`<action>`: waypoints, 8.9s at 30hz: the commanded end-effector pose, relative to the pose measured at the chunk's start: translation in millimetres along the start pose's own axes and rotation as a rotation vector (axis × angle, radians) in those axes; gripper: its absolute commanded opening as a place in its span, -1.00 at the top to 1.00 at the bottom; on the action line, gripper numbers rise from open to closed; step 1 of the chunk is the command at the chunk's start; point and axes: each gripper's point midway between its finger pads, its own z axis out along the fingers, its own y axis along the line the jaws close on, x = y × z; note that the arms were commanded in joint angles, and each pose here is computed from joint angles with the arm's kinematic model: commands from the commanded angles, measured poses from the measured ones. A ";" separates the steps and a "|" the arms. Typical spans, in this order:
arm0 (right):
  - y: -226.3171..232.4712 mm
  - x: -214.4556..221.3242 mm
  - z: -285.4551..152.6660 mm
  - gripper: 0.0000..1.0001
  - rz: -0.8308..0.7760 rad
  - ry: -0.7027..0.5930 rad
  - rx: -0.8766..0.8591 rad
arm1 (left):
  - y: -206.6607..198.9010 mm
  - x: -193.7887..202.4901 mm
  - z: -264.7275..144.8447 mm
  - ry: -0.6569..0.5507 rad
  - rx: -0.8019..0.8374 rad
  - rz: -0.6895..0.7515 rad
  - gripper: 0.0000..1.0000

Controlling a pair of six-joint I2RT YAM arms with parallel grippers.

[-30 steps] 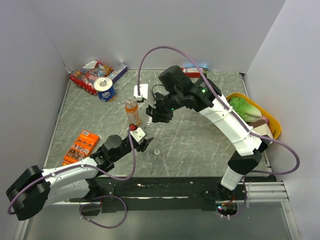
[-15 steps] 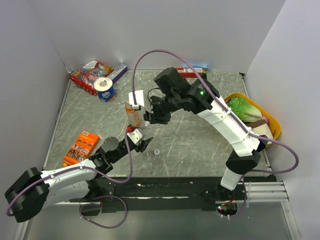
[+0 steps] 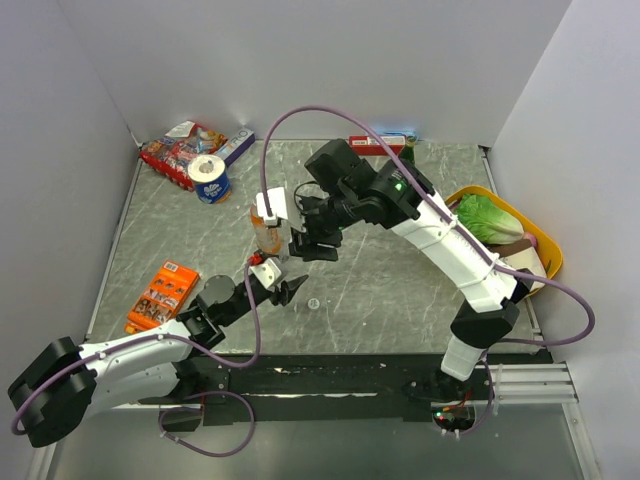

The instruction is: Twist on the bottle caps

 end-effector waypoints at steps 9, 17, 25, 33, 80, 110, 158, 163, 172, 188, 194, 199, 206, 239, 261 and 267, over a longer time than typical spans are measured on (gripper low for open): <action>17.6 47.1 -41.5 -0.99 0.077 0.064 0.059 | -18.0 -17.7 3.6 -0.050 0.106 -0.015 0.98; 2.8 49.9 -87.9 -0.99 0.054 -0.069 0.167 | -44.1 -5.5 -3.4 -0.015 0.264 0.030 0.98; 51.3 8.6 -87.9 -0.69 -0.558 -0.208 0.069 | -57.1 2.6 -6.3 0.040 0.363 0.077 0.98; 78.5 18.2 -60.6 -0.50 -0.699 -0.196 -0.077 | -58.8 1.9 -5.8 0.043 0.390 0.124 0.98; 71.1 31.4 -18.6 0.41 -0.675 -0.099 -0.202 | -53.7 -17.4 -2.7 -0.036 0.369 0.185 0.98; 60.5 7.7 -32.7 0.46 -0.306 -0.162 -0.258 | -7.9 -30.7 -2.3 -0.126 0.082 0.206 0.98; -25.0 -27.5 -34.0 -0.29 0.312 -0.160 0.159 | 37.4 -5.1 12.3 0.066 -0.227 -0.097 0.98; -19.6 -42.3 -83.0 -0.69 0.139 -0.258 0.249 | 21.6 4.5 5.3 0.079 -0.128 -0.046 0.98; 2.7 -6.3 -88.5 -0.55 -0.451 -0.177 0.269 | -25.1 12.4 -16.9 0.106 0.208 0.152 0.98; 49.1 25.3 -27.1 -0.23 -0.664 -0.154 -0.094 | -40.5 23.1 -22.3 0.170 0.394 0.267 0.98; 81.4 43.6 -21.0 -0.23 -0.749 -0.140 -0.258 | -40.0 20.9 -15.8 0.177 0.400 0.267 0.98; 84.1 40.8 -14.3 -0.25 -0.765 -0.164 -0.251 | -41.1 21.9 -12.4 0.197 0.422 0.279 0.98; 72.6 24.9 -8.0 -0.24 -0.789 -0.198 -0.195 | -44.6 24.5 -9.1 0.216 0.452 0.277 0.98; -10.0 0.9 44.1 0.70 0.591 -0.053 -0.081 | 77.3 -28.0 38.5 0.105 -0.405 -0.187 0.98; 5.8 -7.9 -78.5 -0.43 -0.227 -0.299 0.119 | -13.1 33.2 -9.6 0.257 0.241 0.114 0.98; 25.0 1.2 -50.3 -0.47 -0.468 -0.233 0.003 | -28.9 36.1 -17.7 0.262 0.408 0.272 0.98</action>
